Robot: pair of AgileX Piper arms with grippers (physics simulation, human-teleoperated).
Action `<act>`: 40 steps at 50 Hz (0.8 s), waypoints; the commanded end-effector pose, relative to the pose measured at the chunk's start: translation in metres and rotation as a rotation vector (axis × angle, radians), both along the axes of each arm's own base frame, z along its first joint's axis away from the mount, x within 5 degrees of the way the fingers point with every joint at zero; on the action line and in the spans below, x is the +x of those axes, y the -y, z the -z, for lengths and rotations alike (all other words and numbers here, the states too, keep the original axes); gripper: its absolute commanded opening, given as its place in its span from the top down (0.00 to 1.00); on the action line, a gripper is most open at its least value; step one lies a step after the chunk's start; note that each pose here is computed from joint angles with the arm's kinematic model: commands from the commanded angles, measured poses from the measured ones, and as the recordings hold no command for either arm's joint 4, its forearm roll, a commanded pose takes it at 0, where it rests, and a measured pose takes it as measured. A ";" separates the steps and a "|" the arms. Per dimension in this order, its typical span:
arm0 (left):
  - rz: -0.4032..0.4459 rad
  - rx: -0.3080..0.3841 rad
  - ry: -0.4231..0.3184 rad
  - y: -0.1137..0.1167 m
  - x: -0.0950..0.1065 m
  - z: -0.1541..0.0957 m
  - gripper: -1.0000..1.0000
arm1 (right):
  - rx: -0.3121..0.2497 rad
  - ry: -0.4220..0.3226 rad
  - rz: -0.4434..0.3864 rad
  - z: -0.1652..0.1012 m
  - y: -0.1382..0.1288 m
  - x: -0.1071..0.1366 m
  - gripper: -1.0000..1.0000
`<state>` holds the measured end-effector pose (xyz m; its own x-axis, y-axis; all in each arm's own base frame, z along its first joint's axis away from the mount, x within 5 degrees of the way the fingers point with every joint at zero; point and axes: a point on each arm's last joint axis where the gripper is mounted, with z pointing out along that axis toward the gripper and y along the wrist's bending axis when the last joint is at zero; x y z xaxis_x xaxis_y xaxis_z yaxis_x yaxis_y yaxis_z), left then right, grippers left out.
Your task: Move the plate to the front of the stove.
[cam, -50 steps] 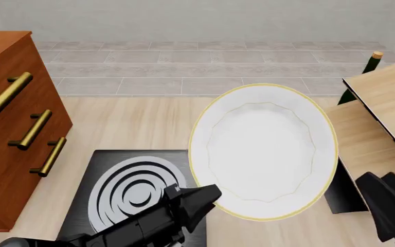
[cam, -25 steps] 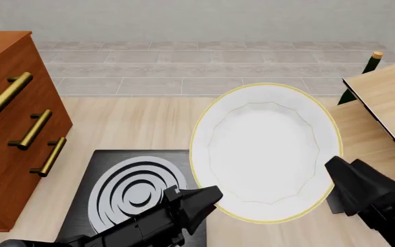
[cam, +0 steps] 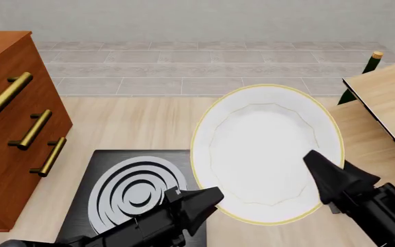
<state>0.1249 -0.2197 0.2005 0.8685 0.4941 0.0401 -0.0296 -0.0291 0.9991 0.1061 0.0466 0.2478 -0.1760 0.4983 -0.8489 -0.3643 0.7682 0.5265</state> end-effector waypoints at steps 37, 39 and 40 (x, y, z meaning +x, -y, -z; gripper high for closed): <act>0.014 -0.052 0.035 -0.010 -0.009 -0.011 0.00 | 0.007 0.025 0.110 -0.017 0.014 -0.002 1.00; 0.011 -0.064 0.032 -0.013 -0.010 -0.014 0.00 | 0.023 0.027 0.128 -0.018 0.016 -0.002 1.00; 0.012 -0.070 0.033 -0.015 -0.011 -0.016 0.00 | 0.019 0.025 0.134 -0.018 0.016 -0.001 1.00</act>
